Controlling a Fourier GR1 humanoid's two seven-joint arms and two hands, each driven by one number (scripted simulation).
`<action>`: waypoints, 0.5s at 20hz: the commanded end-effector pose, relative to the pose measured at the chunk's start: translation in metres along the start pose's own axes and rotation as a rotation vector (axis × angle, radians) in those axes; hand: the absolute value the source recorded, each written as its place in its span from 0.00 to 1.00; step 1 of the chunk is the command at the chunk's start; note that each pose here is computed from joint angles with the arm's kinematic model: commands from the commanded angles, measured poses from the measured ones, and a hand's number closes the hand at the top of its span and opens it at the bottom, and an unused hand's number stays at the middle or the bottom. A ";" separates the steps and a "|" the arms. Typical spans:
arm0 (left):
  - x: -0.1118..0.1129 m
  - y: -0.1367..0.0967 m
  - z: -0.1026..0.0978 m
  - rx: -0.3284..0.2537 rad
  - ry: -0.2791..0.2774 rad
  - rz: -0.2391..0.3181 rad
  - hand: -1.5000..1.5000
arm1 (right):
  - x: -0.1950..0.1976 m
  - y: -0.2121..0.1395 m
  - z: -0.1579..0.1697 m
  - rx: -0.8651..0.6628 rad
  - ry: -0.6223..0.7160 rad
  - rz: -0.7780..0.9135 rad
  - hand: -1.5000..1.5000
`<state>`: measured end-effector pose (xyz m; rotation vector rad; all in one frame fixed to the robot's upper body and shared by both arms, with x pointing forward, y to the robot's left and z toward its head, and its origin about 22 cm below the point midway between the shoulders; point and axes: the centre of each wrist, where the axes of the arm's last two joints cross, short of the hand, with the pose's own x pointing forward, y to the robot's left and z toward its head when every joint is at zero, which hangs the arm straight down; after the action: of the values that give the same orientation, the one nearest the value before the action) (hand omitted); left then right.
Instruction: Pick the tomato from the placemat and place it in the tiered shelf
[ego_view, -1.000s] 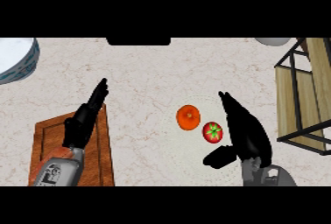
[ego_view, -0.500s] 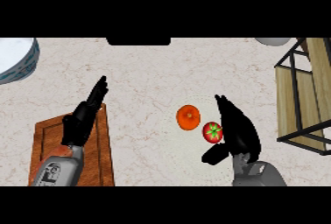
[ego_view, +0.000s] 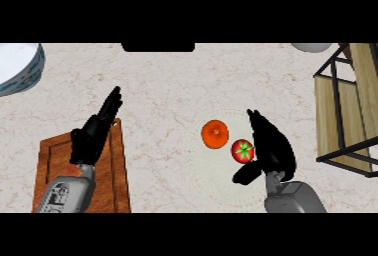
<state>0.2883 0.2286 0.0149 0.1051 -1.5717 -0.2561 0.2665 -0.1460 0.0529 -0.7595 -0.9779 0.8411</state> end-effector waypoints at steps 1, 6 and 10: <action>0.001 -0.008 0.006 0.001 -0.003 -0.015 0.50 | 0.005 -0.002 -0.012 0.017 0.003 0.002 0.00; -0.011 -0.009 0.006 -0.002 0.000 -0.005 0.50 | -0.002 0.021 -0.009 0.037 0.005 -0.009 0.00; 0.009 -0.009 0.011 -0.004 -0.020 -0.003 0.50 | -0.011 0.029 -0.021 0.039 0.000 0.014 0.00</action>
<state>0.2801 0.2270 0.0155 0.1047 -1.5767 -0.2628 0.2716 -0.1428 0.0297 -0.7309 -0.9616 0.8581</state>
